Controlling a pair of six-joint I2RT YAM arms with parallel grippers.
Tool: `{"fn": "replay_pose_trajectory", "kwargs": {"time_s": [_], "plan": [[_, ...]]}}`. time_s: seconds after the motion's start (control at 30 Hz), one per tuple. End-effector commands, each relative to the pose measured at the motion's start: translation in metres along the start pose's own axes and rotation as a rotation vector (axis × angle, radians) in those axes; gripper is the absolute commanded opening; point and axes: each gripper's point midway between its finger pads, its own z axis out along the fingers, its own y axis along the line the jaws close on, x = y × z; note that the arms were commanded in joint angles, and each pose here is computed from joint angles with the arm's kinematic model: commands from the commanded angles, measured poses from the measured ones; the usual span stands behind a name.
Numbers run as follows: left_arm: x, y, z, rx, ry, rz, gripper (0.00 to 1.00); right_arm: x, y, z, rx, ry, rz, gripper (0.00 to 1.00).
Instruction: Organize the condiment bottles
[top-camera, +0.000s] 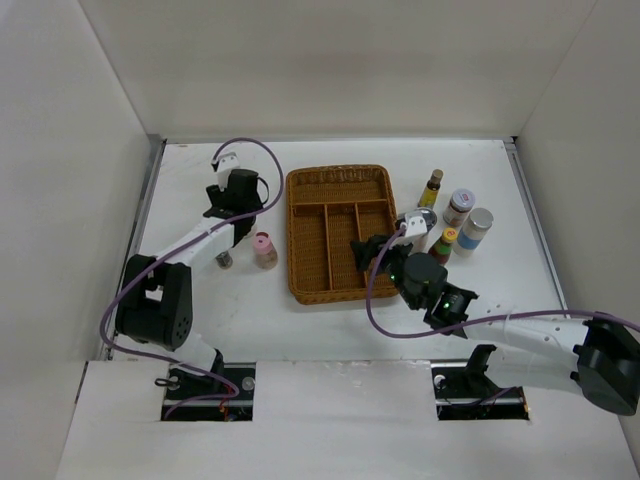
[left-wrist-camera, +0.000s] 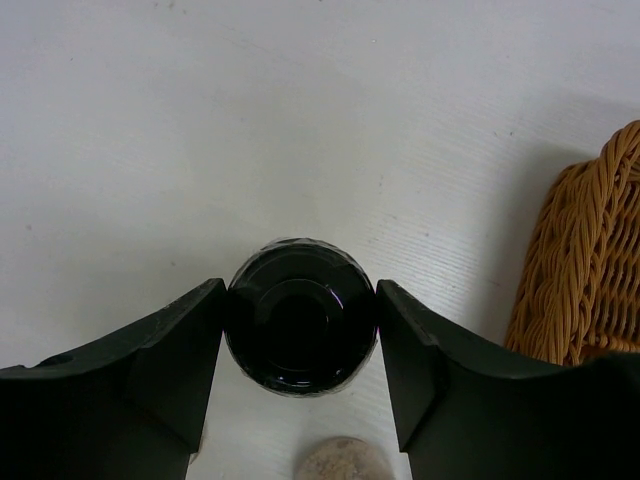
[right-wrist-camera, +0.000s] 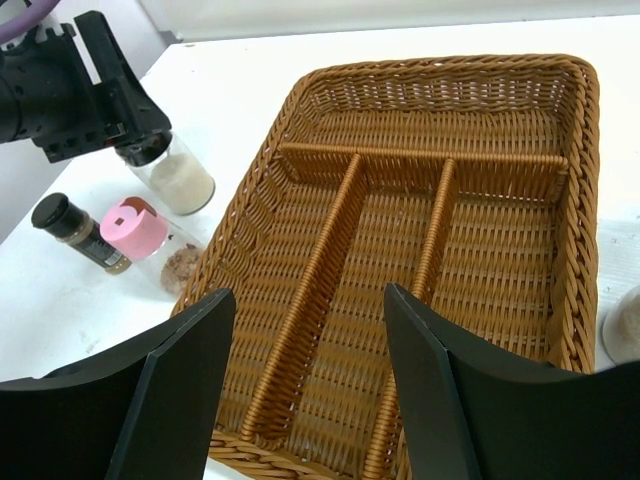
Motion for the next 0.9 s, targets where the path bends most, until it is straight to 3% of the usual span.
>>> {"fn": "replay_pose_trajectory", "kwargs": {"time_s": [0.0, 0.2, 0.33, 0.67, 0.87], "plan": [[-0.069, -0.01, -0.029, 0.061, -0.162, -0.107, 0.4, -0.023, 0.008, 0.004, -0.02, -0.062, 0.056, 0.68], [-0.14, -0.034, -0.073, 0.145, -0.329, -0.174, 0.39, -0.021, 0.007, 0.005, -0.018, -0.058, 0.057, 0.68], [-0.157, -0.076, -0.075, 0.224, -0.36, -0.156, 0.39, -0.024, 0.006, 0.003, -0.017, -0.068, 0.064, 0.68], [-0.137, -0.19, -0.055, 0.412, -0.294, -0.105, 0.39, -0.026, 0.001, 0.002, -0.008, -0.074, 0.081, 0.69], [-0.104, -0.215, -0.032, 0.411, -0.244, -0.06, 0.39, -0.03, 0.001, 0.0, -0.012, -0.081, 0.086, 0.69]]}}
